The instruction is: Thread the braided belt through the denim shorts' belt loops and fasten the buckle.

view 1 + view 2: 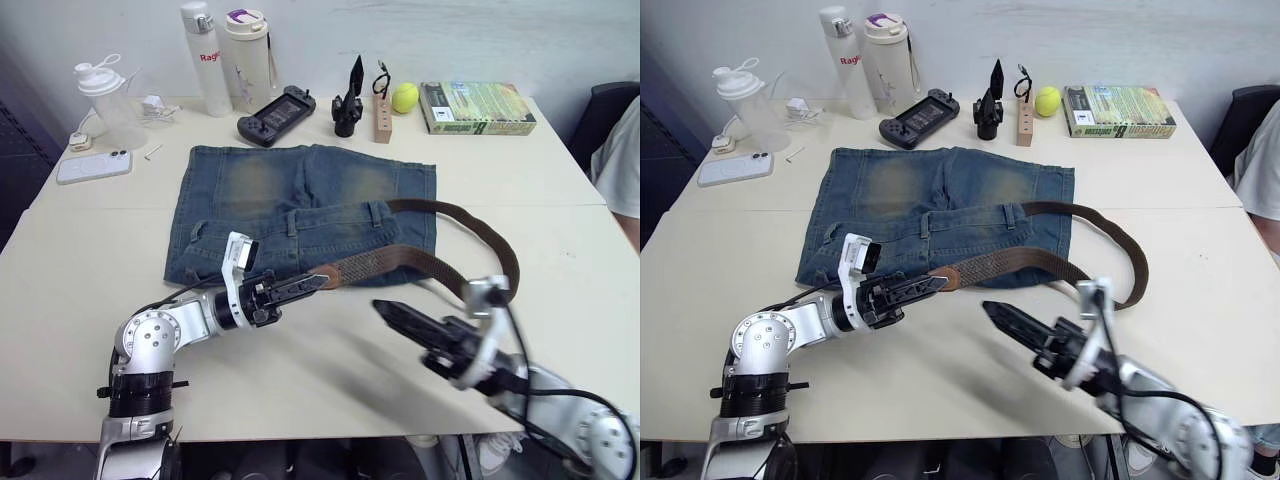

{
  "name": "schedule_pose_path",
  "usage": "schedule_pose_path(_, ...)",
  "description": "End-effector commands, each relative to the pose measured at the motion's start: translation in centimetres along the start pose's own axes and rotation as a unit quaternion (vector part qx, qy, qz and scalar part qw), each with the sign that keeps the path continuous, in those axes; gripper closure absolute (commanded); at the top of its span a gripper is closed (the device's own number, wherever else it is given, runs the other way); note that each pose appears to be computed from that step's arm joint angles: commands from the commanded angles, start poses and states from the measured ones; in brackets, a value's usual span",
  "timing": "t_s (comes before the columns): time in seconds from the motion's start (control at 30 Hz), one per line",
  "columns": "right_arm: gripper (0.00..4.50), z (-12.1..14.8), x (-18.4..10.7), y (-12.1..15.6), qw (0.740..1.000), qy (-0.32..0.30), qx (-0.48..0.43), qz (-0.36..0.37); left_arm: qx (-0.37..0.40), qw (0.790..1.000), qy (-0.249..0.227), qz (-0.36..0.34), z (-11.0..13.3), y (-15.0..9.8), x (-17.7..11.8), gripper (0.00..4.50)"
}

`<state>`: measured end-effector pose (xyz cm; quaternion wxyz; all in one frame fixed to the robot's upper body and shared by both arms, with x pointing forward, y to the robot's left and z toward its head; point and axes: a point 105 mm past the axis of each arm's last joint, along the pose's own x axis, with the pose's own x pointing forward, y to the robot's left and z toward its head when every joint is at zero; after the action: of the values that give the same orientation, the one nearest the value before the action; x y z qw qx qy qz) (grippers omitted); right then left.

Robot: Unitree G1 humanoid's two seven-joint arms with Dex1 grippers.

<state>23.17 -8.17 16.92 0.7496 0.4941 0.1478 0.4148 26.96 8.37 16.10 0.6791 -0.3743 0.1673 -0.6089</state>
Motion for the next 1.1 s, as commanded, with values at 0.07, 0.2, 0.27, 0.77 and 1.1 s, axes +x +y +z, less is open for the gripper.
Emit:
schedule_pose_path(0.07,0.03,2.8,0.9,-0.3,0.994,-0.099,0.049,-0.003,0.015,1.000,-0.005,-0.014,0.5,-1.0,-0.1,4.50)
schedule_pose_path(0.2,0.03,3.9,0.8,-0.4,0.988,-0.139,0.065,-0.003,0.013,1.000,-0.006,-0.010,0.5,-0.8,-0.5,4.50)
schedule_pose_path(0.27,0.03,3.9,0.8,-0.4,0.988,-0.141,0.061,-0.008,0.013,1.000,-0.006,-0.007,0.4,-0.7,-0.6,4.50)
schedule_pose_path(0.77,4.45,3.3,1.7,0.2,0.990,-0.134,0.042,0.002,0.040,0.999,0.012,-0.009,0.1,-1.1,-0.3,4.50)
schedule_pose_path(1.1,4.50,5.8,0.1,-0.2,0.977,-0.205,0.057,-0.005,0.256,0.958,0.089,0.092,2.0,0.8,-2.2,1.51)
